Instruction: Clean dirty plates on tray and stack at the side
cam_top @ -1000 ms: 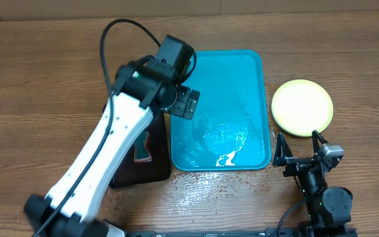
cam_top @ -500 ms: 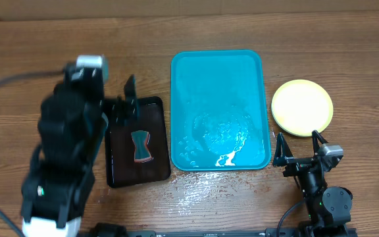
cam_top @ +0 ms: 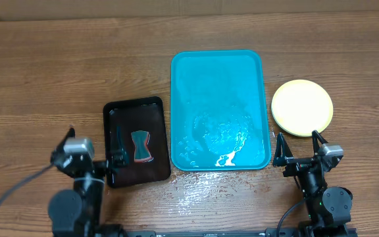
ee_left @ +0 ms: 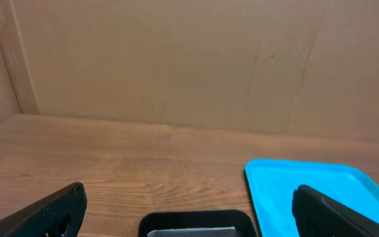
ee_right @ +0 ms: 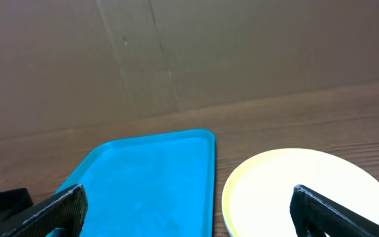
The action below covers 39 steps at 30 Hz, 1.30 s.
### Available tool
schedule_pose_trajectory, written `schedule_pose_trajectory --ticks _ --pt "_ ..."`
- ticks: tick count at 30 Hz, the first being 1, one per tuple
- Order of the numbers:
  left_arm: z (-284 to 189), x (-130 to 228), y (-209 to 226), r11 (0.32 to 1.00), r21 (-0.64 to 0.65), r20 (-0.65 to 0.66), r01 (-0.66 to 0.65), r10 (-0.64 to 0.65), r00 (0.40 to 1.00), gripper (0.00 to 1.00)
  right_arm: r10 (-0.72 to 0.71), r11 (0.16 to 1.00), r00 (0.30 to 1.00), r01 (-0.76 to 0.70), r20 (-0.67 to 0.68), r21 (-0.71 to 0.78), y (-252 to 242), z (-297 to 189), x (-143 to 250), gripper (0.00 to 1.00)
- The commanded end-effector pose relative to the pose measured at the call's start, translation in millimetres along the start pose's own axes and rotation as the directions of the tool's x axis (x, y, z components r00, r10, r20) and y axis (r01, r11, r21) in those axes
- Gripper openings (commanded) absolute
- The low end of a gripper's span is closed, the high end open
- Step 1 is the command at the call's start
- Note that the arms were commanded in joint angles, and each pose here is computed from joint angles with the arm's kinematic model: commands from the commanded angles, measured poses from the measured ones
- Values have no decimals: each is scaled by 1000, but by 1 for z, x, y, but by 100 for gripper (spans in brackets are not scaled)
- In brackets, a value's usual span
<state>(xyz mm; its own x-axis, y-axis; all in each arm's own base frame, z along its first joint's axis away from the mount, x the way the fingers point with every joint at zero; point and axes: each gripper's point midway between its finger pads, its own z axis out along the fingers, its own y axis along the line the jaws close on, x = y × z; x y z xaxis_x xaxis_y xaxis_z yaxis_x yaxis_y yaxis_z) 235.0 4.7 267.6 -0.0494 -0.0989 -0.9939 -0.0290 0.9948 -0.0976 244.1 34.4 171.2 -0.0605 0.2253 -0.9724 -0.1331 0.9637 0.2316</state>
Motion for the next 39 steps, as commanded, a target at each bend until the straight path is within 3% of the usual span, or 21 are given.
schedule_pose_trajectory --ticks 1,13,17,39 --pt "-5 21 2 1000 9 39 22 -23 999 100 -3 1000 1000 3 9 8 -2 0 1 100" --pt "14 74 10 1000 1 105 23 -23 994 100 -3 1000 1000 3 9 8 -2 0 1 100" --pt "17 111 14 1000 -15 -27 22 -22 999 100 -3 1000 1000 3 9 8 -2 0 1 100" --pt "17 110 14 1000 -13 -23 21 -22 1000 100 -3 1000 1000 3 9 8 -2 0 1 100"
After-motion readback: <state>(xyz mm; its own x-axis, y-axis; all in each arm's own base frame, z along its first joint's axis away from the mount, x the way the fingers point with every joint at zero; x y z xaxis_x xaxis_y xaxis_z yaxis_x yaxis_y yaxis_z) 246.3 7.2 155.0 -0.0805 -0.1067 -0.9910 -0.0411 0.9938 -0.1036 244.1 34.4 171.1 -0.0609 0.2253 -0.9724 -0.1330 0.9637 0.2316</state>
